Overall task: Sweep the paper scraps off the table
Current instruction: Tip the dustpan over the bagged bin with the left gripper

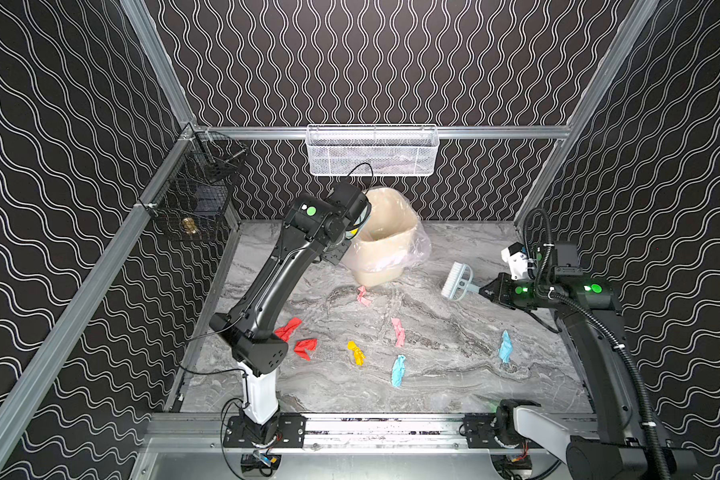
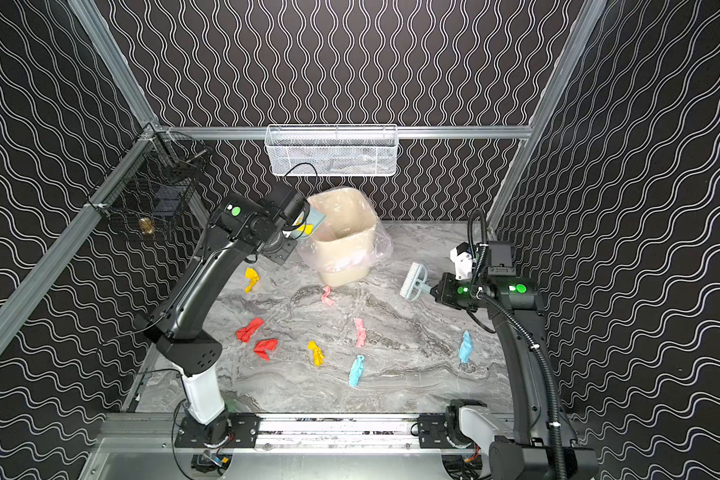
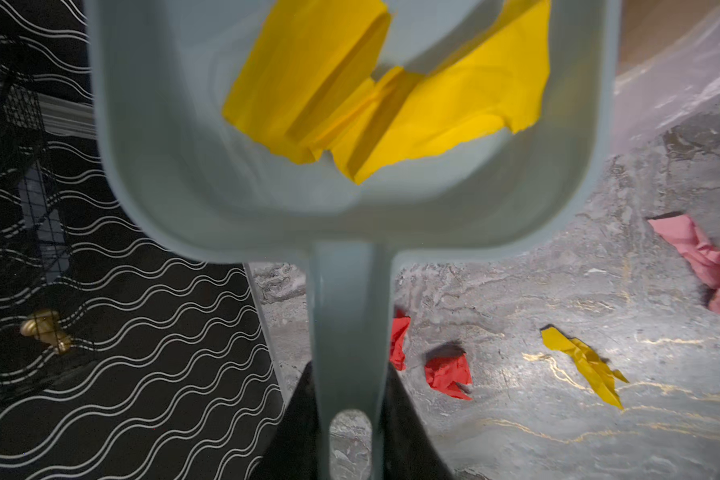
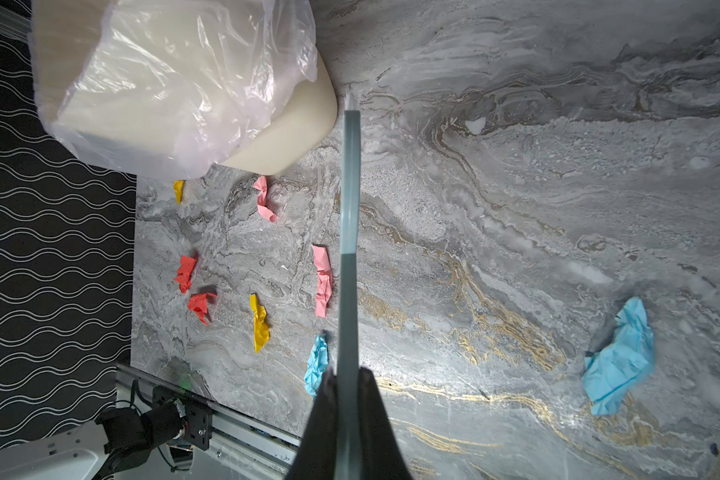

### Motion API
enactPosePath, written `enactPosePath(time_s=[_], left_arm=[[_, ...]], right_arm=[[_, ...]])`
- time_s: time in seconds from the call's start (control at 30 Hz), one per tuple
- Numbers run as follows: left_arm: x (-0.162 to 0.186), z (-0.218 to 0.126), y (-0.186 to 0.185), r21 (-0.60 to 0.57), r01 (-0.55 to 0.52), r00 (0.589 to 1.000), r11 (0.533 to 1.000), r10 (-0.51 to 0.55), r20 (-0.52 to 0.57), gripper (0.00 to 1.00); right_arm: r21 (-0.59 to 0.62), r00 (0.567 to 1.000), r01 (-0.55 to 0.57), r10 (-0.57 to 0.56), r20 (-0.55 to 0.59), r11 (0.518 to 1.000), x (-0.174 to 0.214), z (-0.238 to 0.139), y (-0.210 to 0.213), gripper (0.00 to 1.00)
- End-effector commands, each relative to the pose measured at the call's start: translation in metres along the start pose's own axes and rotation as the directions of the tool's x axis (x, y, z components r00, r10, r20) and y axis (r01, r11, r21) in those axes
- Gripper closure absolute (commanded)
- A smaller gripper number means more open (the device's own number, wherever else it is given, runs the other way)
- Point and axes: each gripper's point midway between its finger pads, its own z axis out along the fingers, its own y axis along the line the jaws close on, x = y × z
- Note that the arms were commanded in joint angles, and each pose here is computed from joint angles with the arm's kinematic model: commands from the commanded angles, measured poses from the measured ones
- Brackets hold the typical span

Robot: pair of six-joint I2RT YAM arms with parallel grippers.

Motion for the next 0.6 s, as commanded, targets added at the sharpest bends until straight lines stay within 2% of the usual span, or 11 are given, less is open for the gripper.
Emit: enactPosePath(time_s=[0.0, 0.2, 0.4, 0.57], left_arm=[[-0.002, 0.003, 0.01, -0.072, -0.014, 1.0, 0.997, 0.013, -0.011, 1.0], [-0.019, 0.004, 0.014, -0.175, -0.04, 0.999, 0.984, 0.042, 0.008, 1.0], [-0.03, 0.003, 0.007, -0.306, -0.142, 0.989, 0.941, 0.145, -0.012, 1.0], [-0.03, 0.0, -0.002, -0.344, -0.191, 0.981, 0.92, 0.193, -0.029, 1.0]], right_arm=[[0.009, 1.0, -0.004, 0.004, -0.013, 1.0, 0.004, 0.002, -0.003, 1.0], [0.022, 0.999, -0.008, 0.009, -0.031, 1.0, 0.013, 0.002, -0.006, 1.0], [0.018, 0.999, -0.005, 0.005, -0.037, 1.0, 0.019, 0.001, -0.005, 1.0], [0.009, 0.999, -0.004, 0.004, -0.046, 1.0, 0.027, -0.001, -0.004, 1.0]])
